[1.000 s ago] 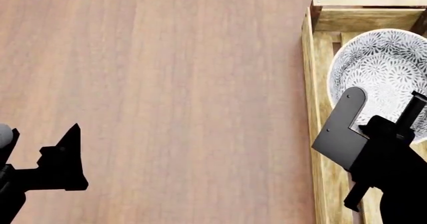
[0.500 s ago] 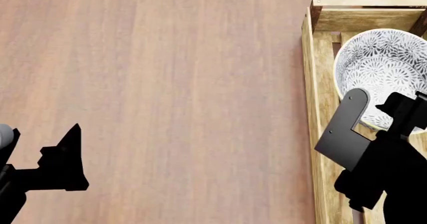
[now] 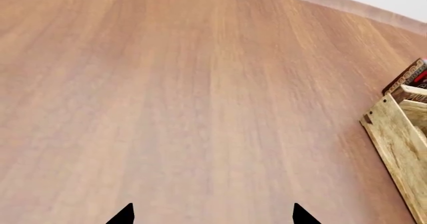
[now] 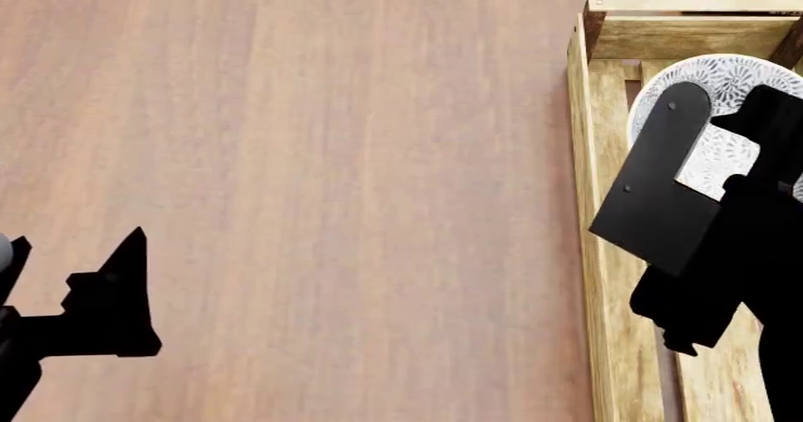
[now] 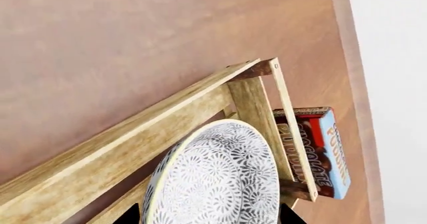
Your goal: Pick up the bowl on the left and put it in the tray.
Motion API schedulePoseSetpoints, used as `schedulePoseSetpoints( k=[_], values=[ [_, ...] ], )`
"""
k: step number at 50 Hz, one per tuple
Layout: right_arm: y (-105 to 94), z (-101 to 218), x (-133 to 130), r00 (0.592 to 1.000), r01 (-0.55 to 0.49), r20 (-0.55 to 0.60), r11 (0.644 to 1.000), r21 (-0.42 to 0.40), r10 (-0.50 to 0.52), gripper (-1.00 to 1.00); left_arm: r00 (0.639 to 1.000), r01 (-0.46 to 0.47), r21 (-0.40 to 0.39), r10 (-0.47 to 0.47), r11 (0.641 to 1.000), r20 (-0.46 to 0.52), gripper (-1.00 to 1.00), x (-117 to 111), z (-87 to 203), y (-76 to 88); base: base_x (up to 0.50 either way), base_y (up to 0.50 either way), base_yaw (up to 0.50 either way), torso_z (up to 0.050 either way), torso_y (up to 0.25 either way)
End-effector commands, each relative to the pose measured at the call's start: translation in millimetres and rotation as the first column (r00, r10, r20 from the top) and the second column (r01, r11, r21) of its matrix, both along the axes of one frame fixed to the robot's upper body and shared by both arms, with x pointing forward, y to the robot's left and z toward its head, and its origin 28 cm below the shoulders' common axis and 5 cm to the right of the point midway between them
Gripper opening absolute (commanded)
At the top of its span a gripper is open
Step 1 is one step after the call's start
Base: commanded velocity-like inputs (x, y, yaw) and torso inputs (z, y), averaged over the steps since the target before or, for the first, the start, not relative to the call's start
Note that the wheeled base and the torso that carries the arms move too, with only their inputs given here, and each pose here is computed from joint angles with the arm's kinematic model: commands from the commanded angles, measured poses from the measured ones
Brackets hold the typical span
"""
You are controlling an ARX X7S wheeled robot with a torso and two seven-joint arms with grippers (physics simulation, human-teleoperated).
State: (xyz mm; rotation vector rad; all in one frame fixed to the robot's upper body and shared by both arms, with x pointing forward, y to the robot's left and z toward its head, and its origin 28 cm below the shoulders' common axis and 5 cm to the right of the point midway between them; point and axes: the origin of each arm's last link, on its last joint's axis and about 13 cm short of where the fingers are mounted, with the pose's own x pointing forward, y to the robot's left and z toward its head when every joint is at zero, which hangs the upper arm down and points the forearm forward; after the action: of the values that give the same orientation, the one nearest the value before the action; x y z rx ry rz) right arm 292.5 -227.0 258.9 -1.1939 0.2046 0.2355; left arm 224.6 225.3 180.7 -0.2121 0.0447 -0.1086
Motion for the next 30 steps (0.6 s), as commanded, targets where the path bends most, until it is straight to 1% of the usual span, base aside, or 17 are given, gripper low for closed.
schedulePoseSetpoints(
  k=[1,6,10,12,13,15,18,19,20,21,22,24,25,26,28,29,30],
  values=[
    [12.2,34,-26,0.991,-0.068,0.117,0.998,-0.014,0.069,1.00,1.000,-0.003,0.001,0.003,1.000,0.009,1.00,-2,2,1.1,0.00,0.00,0.00,0.000,0.000],
    [20.2,32,-49,0.968,-0.121,0.219,0.992,-0.019,0.122,1.00,1.000,-0.007,0.003,0.007,1.000,0.016,1.00,-3,3,2.4,0.00,0.00,0.00,0.000,0.000],
    [25.2,25,-66,0.935,-0.124,0.334,0.992,-0.009,0.120,1.00,1.000,-0.009,0.006,0.009,1.000,0.021,1.00,-5,3,3.2,0.00,0.00,0.00,0.000,0.000],
    [27.2,18,-74,0.914,-0.120,0.395,0.992,0.047,0.092,1.00,1.000,-0.009,0.006,0.009,1.000,0.024,1.00,-6,2,3.6,0.00,0.00,0.00,0.000,0.000],
    [29.1,12,-78,0.895,-0.117,0.441,0.987,0.106,0.059,1.00,1.000,-0.008,0.006,0.008,1.000,0.026,1.00,-7,2,4.0,0.00,0.00,0.00,0.000,0.000],
    [30.7,3,-83,0.888,-0.102,0.460,0.982,0.161,0.017,1.00,0.999,-0.012,0.008,0.011,1.000,0.032,1.00,-8,1,4.3,0.00,0.00,0.00,0.000,0.000],
    [34.5,-17,-85,0.858,-0.070,0.504,0.951,0.303,-0.097,1.00,0.999,-0.025,0.018,0.025,1.000,0.046,1.00,-9,-1,5.4,0.00,0.00,0.00,0.000,0.000],
    [35.6,-25,-85,0.862,-0.060,0.490,0.933,0.354,-0.131,1.00,0.999,-0.029,0.017,0.028,0.999,0.045,1.00,-9,-2,6.1,0.00,0.00,0.00,0.000,0.000],
    [36.8,-33,-85,0.834,-0.048,0.517,0.907,0.419,-0.194,1.00,0.998,-0.044,0.028,0.042,0.999,0.056,1.00,-9,-4,7.1,0.00,0.00,0.00,0.000,0.000],
    [37.5,-39,-84,0.835,-0.035,0.496,0.877,0.479,-0.237,1.00,0.997,-0.046,0.026,0.045,0.999,0.058,1.00,-10,-5,7.8,0.00,0.00,0.00,0.000,0.000],
    [38.3,-43,-85,0.825,-0.039,0.507,0.869,0.493,-0.251,1.00,0.997,-0.051,0.027,0.049,0.998,0.059,1.00,-10,-6,8.2,0.00,0.00,0.00,0.000,0.000],
    [41.3,-53,-88,0.813,-0.038,0.490,0.811,0.583,-0.314,1.00,0.994,-0.066,0.054,0.061,0.996,0.086,1.00,-11,-8,9.0,0.00,0.00,0.00,0.000,0.000],
    [44.9,-62,-93,0.806,-0.050,0.477,0.762,0.646,-0.351,1.00,0.994,-0.067,0.048,0.063,0.997,0.089,1.00,-15,-11,9.7,0.00,0.00,0.00,0.000,0.000],
    [46.0,-67,-96,0.807,-0.052,0.463,0.737,0.674,-0.367,1.00,0.994,-0.068,0.046,0.064,0.997,0.089,1.00,-15,-12,10.2,0.00,0.00,0.00,0.000,0.000],
    [50.4,-81,-103,0.791,-0.084,0.447,0.650,0.755,-0.417,1.00,0.992,-0.075,0.048,0.070,0.996,0.102,1.00,-19,-16,11.9,0.00,0.00,0.00,0.000,0.000],
    [52.8,-94,-108,0.793,-0.064,0.397,0.585,0.809,-0.462,1.00,0.991,-0.082,0.046,0.076,0.996,0.111,1.00,-22,-20,13.1,0.00,0.00,0.00,0.000,0.000],
    [53.7,-97,-109,0.807,-0.049,0.361,0.556,0.829,-0.468,1.00,0.990,-0.080,0.048,0.074,0.996,0.122,1.00,-23,-22,13.4,0.00,0.00,0.00,0.000,0.000]
  ],
)
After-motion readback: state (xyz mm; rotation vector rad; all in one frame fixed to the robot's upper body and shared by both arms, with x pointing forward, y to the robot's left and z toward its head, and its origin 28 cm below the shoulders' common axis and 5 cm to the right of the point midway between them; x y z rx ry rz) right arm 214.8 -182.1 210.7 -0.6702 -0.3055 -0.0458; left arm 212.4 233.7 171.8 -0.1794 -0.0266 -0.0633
